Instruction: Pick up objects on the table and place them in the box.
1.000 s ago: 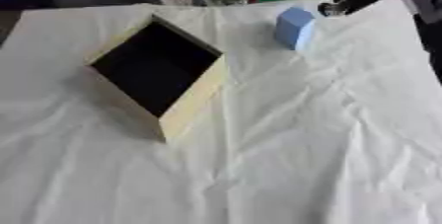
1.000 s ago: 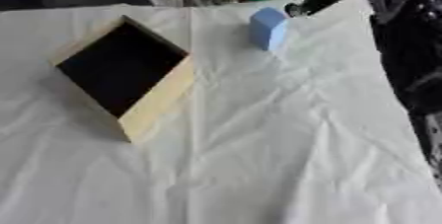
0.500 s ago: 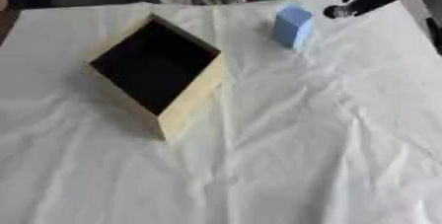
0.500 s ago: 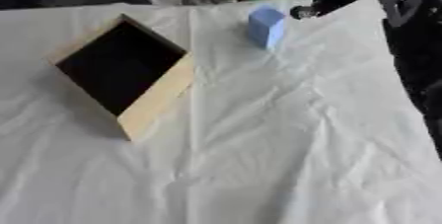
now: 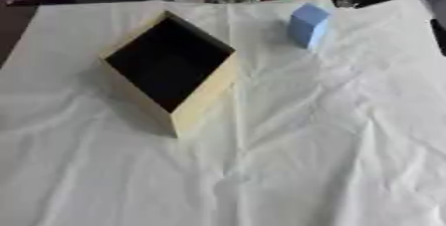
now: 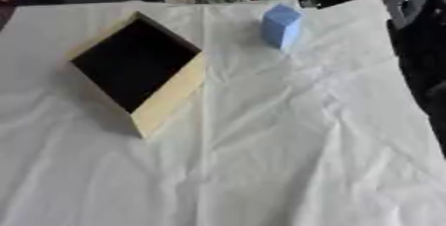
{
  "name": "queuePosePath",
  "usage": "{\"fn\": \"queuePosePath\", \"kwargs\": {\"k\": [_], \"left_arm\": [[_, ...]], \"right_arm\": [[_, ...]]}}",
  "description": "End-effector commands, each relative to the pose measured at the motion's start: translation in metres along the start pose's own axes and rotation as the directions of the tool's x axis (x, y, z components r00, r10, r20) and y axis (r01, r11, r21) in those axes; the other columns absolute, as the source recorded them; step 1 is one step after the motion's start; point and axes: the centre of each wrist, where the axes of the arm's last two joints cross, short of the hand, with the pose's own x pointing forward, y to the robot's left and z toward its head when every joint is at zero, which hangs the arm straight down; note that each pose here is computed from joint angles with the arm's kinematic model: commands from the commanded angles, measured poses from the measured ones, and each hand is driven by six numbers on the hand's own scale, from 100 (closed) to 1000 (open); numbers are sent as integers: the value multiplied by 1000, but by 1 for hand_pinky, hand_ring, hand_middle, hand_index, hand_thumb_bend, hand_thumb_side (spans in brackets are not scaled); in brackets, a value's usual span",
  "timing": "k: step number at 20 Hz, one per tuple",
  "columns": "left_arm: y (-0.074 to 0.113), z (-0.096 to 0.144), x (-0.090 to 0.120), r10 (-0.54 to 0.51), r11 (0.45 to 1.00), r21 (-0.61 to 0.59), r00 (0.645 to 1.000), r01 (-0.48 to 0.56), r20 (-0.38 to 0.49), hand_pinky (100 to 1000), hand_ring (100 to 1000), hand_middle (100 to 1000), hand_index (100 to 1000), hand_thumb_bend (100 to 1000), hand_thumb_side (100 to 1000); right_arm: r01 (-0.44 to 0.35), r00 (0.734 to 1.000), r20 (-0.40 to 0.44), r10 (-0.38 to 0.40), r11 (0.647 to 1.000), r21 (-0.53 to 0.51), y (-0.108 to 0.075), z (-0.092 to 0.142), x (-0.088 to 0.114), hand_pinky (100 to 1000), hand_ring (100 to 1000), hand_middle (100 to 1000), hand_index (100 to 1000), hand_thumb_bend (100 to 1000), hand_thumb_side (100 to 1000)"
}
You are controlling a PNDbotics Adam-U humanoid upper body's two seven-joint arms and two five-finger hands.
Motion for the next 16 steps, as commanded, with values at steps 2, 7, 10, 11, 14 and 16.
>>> {"fn": "queuePosePath", "kwargs": {"k": [2, 7, 10, 11, 14, 16], "left_arm": [[3, -5, 5, -9, 1000, -6, 1000, 9, 20, 681, 629, 643, 758, 334, 130], [2, -5, 5, -4, 1000, -6, 1000, 4, 18, 682, 630, 643, 759, 337, 129], [1, -4, 5, 3, 1000, -5, 1000, -3, 17, 682, 630, 643, 760, 337, 128], [1, -4, 5, 3, 1000, -4, 1000, -3, 16, 682, 630, 643, 759, 336, 127], [1, -3, 5, 2, 1000, -2, 1000, -2, 15, 682, 630, 642, 759, 335, 126], [1, -3, 5, 4, 1000, -3, 1000, -4, 15, 682, 629, 642, 759, 333, 125]], "right_arm": [[-10, 1000, -23, 9, 999, -40, -11, 4, 2, 888, 895, 891, 975, 100, 846], [-6, 999, -44, 5, 999, -32, -3, -3, 4, 890, 898, 894, 974, 141, 833], [-14, 997, -70, 13, 1000, -22, 2, -6, 4, 891, 901, 901, 976, 146, 832], [-16, 997, -79, 14, 1000, -24, 4, -7, 3, 893, 903, 903, 978, 151, 830], [-21, 995, -103, 17, 999, -36, 7, -8, 3, 893, 902, 902, 980, 158, 824], [-26, 993, -116, 21, 999, -43, 8, -9, 4, 895, 905, 904, 981, 170, 821]]}}
